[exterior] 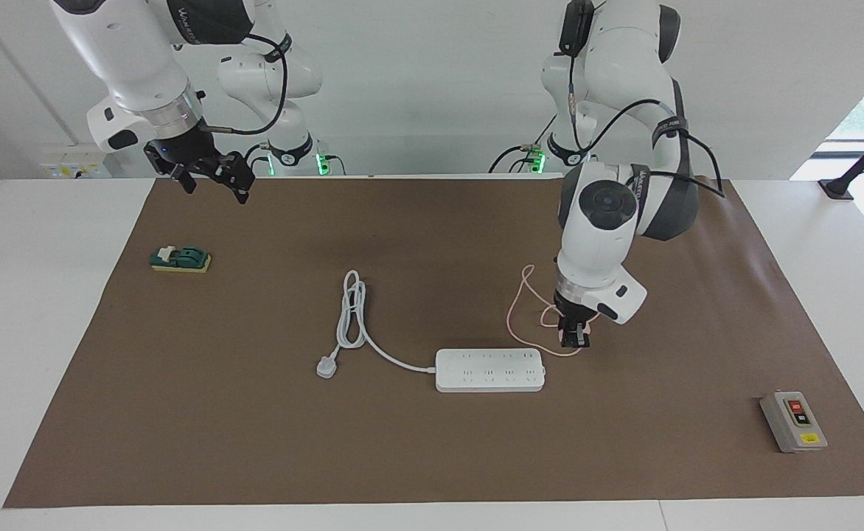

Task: Plug charger into power strip
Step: 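Lower and press the charger into a strip socket with the left gripper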

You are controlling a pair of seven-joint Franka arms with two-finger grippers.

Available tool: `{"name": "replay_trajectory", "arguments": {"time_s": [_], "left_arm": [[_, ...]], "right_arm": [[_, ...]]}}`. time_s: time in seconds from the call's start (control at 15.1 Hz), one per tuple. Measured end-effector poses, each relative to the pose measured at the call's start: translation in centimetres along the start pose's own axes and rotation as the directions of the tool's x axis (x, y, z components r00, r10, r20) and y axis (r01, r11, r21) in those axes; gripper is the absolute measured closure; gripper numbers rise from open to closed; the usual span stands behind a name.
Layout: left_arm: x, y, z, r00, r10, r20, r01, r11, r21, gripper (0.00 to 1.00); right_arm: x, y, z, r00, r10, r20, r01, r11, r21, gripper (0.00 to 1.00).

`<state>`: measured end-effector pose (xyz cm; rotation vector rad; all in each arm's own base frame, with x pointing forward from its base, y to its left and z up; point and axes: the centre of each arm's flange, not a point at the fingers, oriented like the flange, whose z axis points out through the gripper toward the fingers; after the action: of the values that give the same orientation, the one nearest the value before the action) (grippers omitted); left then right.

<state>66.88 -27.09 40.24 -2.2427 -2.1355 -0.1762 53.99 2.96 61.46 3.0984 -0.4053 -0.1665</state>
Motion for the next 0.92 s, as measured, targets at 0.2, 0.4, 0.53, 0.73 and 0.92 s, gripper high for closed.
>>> {"name": "replay_trajectory", "arguments": {"time_s": [0.2,0.4,0.53,0.73,0.92], "left_arm": [[-2.1,0.6,1.5,0.998,-0.048,-0.032,0.048,0.999,0.008,0.68],[-2.8,0.4,1.5,0.997,-0.067,-0.048,0.068,0.997,0.022,0.68],[-3.3,0.1,1.5,0.996,-0.071,-0.053,0.073,0.997,0.028,0.68],[-4.9,-0.5,1.4,0.997,-0.062,-0.054,0.063,0.998,0.028,0.68],[-6.7,-0.7,4.3,0.996,-0.043,-0.074,0.047,0.997,0.054,0.68]], "right_arm": [[0.0,0.0,0.0,1.0,0.0,0.0,0.0,1.0,0.0,0.0],[0.0,0.0,0.0,1.0,0.0,0.0,0.0,1.0,0.0,0.0],[0.0,0.0,0.0,1.0,0.0,0.0,0.0,1.0,0.0,0.0],[0.0,0.0,0.0,1.0,0.0,0.0,0.0,1.0,0.0,0.0],[0.0,0.0,0.0,1.0,0.0,0.0,0.0,1.0,0.0,0.0]]}}
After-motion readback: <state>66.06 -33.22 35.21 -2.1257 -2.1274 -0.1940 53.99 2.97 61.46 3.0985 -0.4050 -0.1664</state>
